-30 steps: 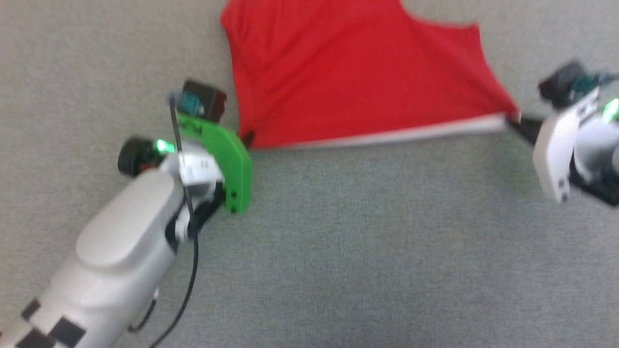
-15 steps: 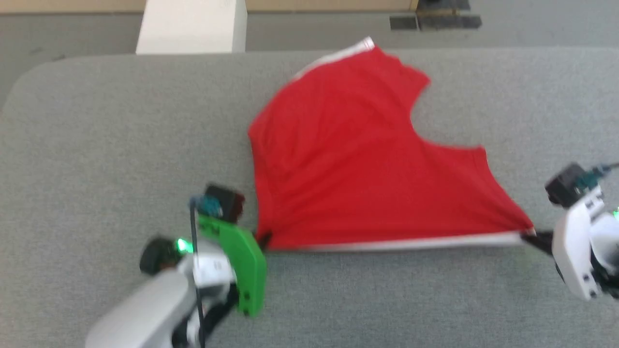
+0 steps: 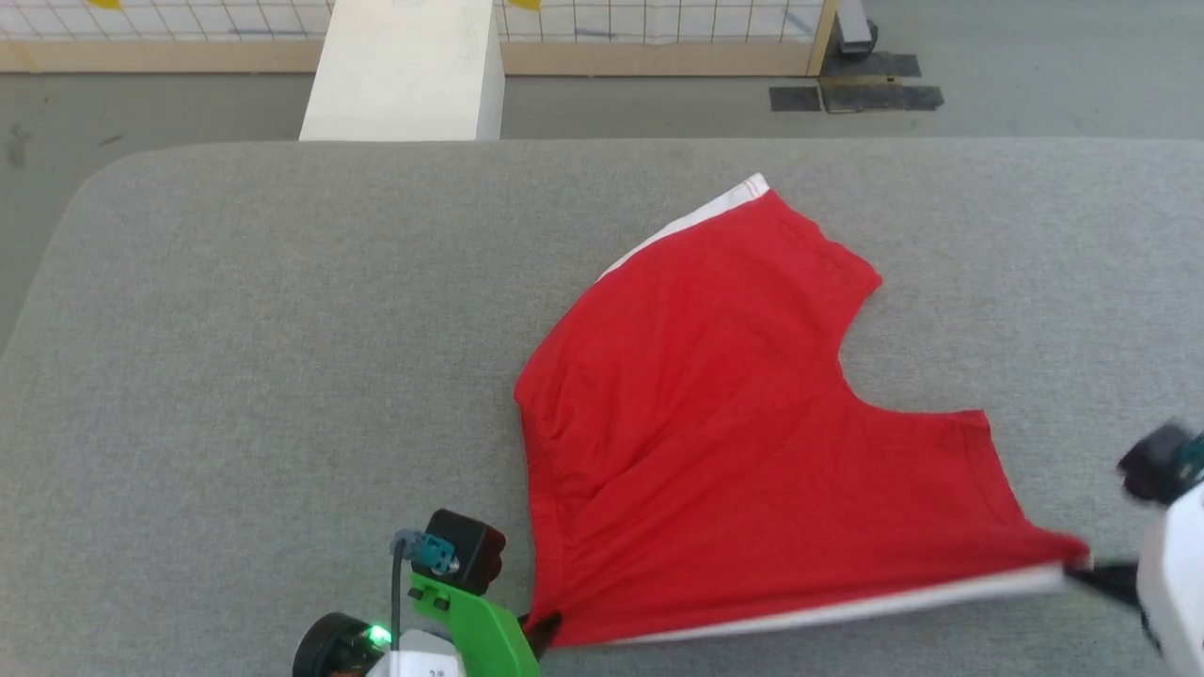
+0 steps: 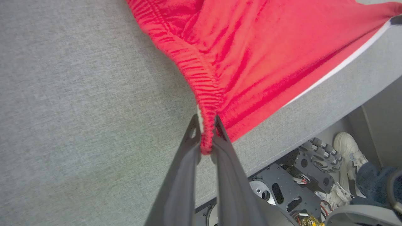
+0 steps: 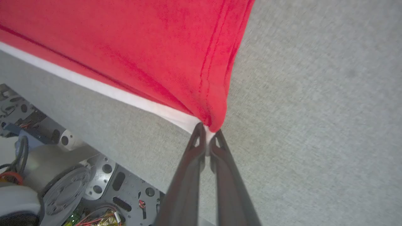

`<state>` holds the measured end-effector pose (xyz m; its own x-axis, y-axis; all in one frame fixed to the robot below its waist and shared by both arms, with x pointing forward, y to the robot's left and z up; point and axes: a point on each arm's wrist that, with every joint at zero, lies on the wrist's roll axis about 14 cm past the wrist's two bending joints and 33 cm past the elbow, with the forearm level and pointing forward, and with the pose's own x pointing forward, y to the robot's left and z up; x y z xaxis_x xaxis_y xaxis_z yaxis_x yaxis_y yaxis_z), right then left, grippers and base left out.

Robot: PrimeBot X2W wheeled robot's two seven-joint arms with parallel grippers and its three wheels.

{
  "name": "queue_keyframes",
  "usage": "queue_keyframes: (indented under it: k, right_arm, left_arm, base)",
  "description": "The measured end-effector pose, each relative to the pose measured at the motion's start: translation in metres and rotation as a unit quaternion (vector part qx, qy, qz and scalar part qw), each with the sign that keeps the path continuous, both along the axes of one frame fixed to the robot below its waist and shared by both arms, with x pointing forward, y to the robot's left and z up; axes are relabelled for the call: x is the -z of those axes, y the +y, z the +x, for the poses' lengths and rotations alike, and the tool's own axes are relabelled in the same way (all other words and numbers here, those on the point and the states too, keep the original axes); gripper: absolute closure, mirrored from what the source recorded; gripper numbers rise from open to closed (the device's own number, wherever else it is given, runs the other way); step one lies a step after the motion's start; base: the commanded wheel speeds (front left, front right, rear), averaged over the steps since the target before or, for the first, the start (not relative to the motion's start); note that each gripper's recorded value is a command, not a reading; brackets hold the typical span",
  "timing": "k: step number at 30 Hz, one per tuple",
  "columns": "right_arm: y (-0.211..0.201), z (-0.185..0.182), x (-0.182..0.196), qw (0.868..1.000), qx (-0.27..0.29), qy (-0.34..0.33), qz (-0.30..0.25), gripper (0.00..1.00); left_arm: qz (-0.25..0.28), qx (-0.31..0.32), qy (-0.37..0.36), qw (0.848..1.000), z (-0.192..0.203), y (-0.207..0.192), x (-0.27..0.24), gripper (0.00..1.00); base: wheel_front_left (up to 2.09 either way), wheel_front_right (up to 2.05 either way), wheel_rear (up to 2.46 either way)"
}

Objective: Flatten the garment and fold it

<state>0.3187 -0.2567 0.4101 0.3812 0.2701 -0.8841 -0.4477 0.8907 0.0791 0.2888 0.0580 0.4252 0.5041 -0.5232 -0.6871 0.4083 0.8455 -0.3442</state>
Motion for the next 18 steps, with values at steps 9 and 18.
queue_keyframes:
  k: [9, 18]
  right_arm:
    - [0.027, 0.085, -0.053, 0.989, -0.007, -0.141, 0.042, 1.00]
    - [0.064, 0.176, -0.091, 0.975, -0.033, -0.211, 0.053, 1.00]
  left_arm:
    - [0.006, -0.034, -0.046, 0.998, 0.042, 0.013, -0.016, 1.00]
    - [0.001, -0.064, -0.088, 0.994, 0.097, 0.018, -0.031, 1.00]
  base:
    - [0.00, 0.00, 0.00]
    - [0.00, 0.00, 0.00]
